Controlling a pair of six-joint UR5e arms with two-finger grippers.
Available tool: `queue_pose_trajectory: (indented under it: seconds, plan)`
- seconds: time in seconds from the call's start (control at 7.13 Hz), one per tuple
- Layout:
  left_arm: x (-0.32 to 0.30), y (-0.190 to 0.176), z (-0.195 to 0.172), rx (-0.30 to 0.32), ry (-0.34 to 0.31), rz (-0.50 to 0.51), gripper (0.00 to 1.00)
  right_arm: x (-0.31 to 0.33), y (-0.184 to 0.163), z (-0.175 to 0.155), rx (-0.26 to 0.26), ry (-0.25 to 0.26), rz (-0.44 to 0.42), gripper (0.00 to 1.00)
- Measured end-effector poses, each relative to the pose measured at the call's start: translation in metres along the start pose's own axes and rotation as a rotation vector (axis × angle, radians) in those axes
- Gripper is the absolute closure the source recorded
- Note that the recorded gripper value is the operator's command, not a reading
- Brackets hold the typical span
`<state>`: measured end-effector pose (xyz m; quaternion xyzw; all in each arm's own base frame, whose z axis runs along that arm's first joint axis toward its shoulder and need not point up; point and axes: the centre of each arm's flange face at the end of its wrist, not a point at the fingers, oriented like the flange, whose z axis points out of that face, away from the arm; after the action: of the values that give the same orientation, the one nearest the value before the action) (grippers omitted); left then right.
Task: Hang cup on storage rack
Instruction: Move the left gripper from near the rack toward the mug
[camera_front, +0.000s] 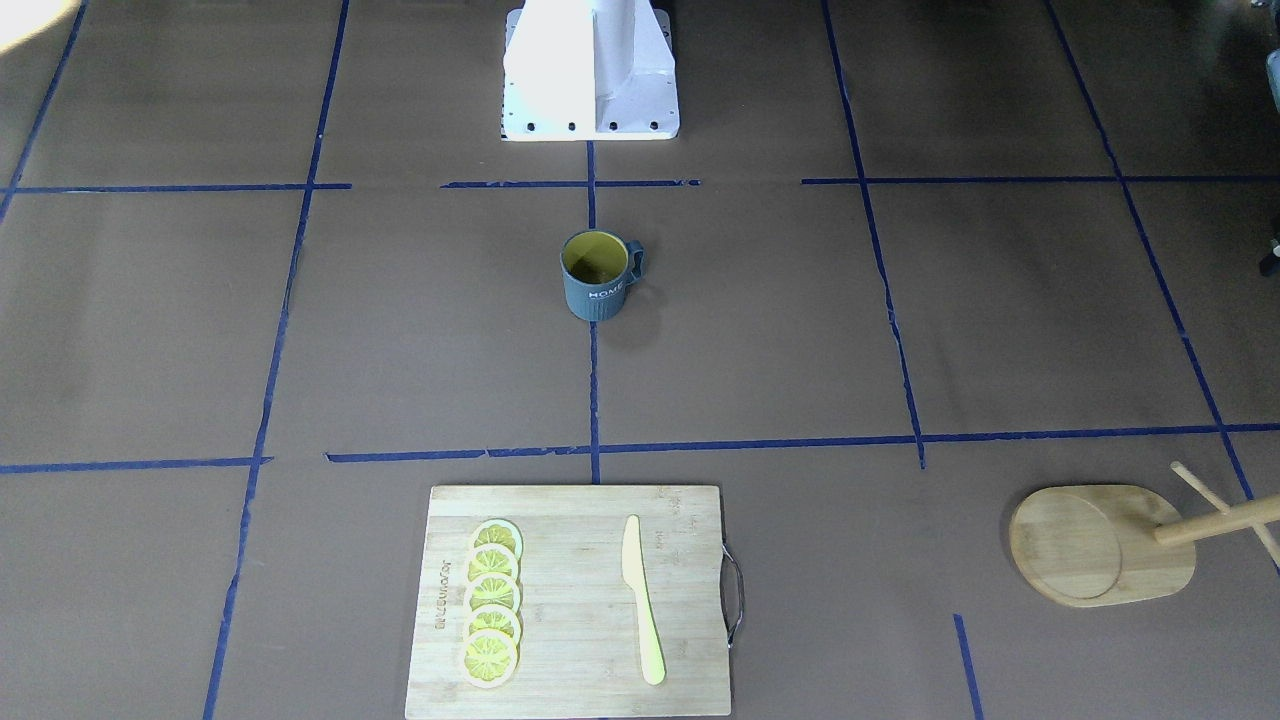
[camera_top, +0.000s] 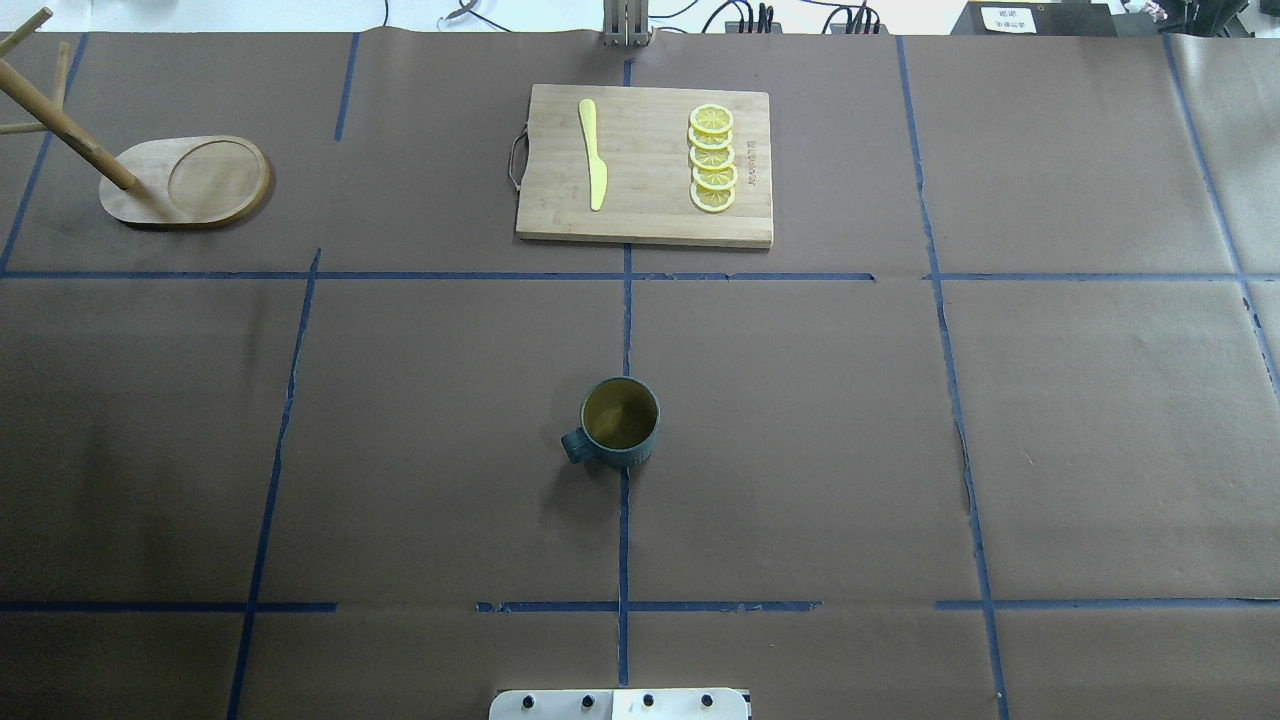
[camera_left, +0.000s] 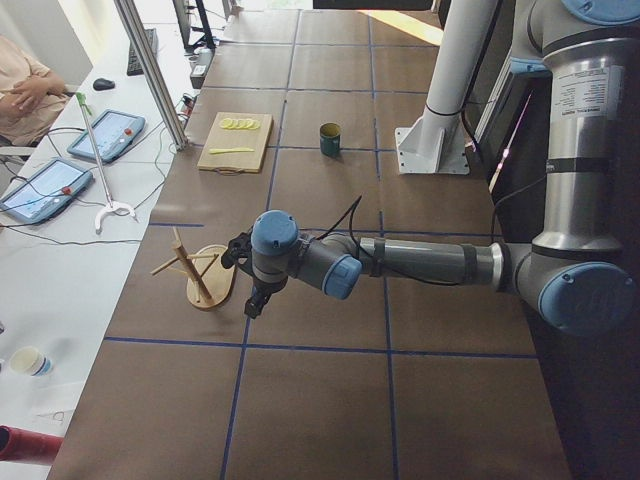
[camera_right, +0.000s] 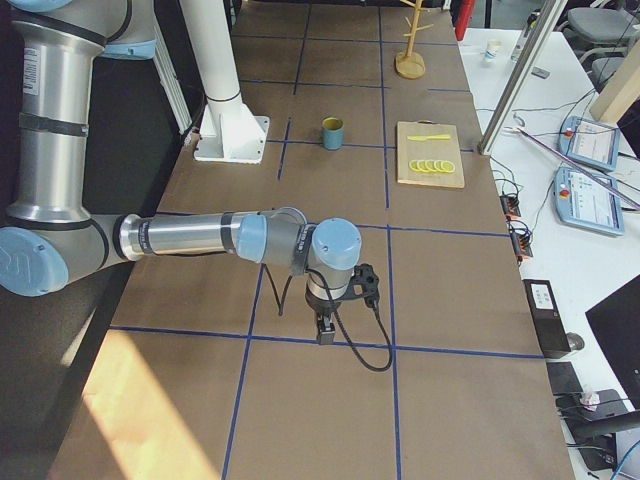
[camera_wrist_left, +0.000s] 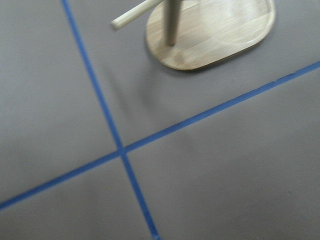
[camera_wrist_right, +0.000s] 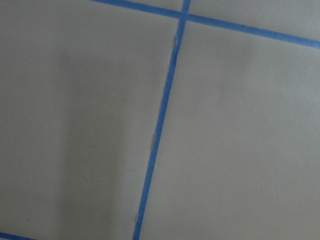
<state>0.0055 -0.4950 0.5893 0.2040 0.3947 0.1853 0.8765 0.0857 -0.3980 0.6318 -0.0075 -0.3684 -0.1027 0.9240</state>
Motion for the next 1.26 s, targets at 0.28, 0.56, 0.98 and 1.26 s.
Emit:
queue_pose_trajectory:
  seconds: [0.28,0.56,0.98,1.26]
  plan:
    - [0.048,-0.023,0.012,0.124,0.046,0.097,0.0,0.009,0.013,0.002,0.002,0.008,0.055,0.0]
    - [0.129,-0.055,0.028,0.302,0.14,0.204,0.0,0.011,0.01,0.002,0.025,0.038,0.087,0.0]
    - [0.294,-0.105,0.074,0.47,0.248,0.357,0.0,0.005,0.003,0.005,0.033,0.049,0.079,0.0]
    - [0.422,-0.108,0.12,0.582,0.249,0.394,0.0,0.003,0.004,0.008,0.032,0.036,0.081,0.0]
